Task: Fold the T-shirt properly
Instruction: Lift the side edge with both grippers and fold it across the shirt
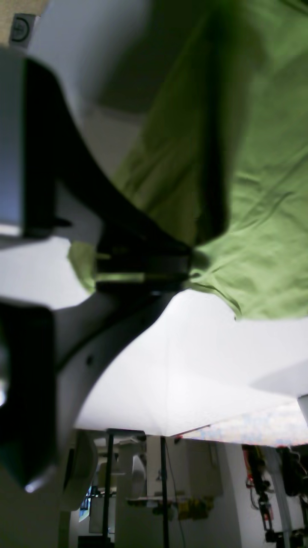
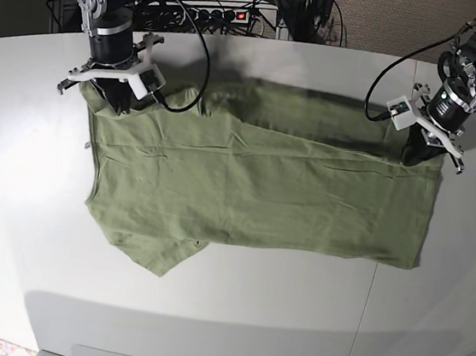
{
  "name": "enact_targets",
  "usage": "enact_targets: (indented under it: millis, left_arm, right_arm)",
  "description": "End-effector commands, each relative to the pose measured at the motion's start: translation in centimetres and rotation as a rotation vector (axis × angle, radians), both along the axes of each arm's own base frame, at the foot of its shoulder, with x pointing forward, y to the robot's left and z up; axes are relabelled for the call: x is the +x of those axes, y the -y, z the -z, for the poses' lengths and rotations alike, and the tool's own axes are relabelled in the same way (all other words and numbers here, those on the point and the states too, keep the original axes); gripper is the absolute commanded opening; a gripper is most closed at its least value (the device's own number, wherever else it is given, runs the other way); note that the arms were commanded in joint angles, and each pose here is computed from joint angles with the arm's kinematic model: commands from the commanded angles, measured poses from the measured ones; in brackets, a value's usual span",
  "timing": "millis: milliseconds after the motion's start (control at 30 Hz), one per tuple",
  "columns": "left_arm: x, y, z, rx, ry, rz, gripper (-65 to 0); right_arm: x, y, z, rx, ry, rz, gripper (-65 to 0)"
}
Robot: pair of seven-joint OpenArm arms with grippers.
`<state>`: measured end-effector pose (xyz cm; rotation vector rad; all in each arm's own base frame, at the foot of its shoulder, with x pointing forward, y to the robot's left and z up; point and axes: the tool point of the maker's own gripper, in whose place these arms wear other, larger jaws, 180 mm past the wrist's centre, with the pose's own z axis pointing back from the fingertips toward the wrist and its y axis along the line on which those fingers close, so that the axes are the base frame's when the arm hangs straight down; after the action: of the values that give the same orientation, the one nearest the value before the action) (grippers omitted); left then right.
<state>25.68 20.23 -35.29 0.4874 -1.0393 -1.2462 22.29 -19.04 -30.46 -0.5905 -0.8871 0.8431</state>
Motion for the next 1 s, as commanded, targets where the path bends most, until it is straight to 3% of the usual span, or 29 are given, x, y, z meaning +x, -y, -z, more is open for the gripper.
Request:
enact_targets:
  millis: [0,333,700,967]
  left_arm:
    - [0.9,-0.1,-1.2,-0.002,0.049,0.002,-65.0]
    - [0.7,0.5,0.5,-0.067,0.026,-0.032,-65.0]
    - [0.9,0.7,0.7,-0.101,0.023,-0.050,-65.0]
    - [0.9,0.7,0.7,-0.117,0.017,-0.059,-65.0]
  right_arm:
    - [0.7,0.2,-0.6,-0.009,0.037,-0.002,-65.0]
    - [3.3,1.5,1.3,-0.009,0.039,0.056,-65.0]
    - [5.1,2.5,0.8,-0.010,0.098,0.098,-65.0]
    - [5.5,3.1,1.4,-0.020,0.087,0.112,-65.0]
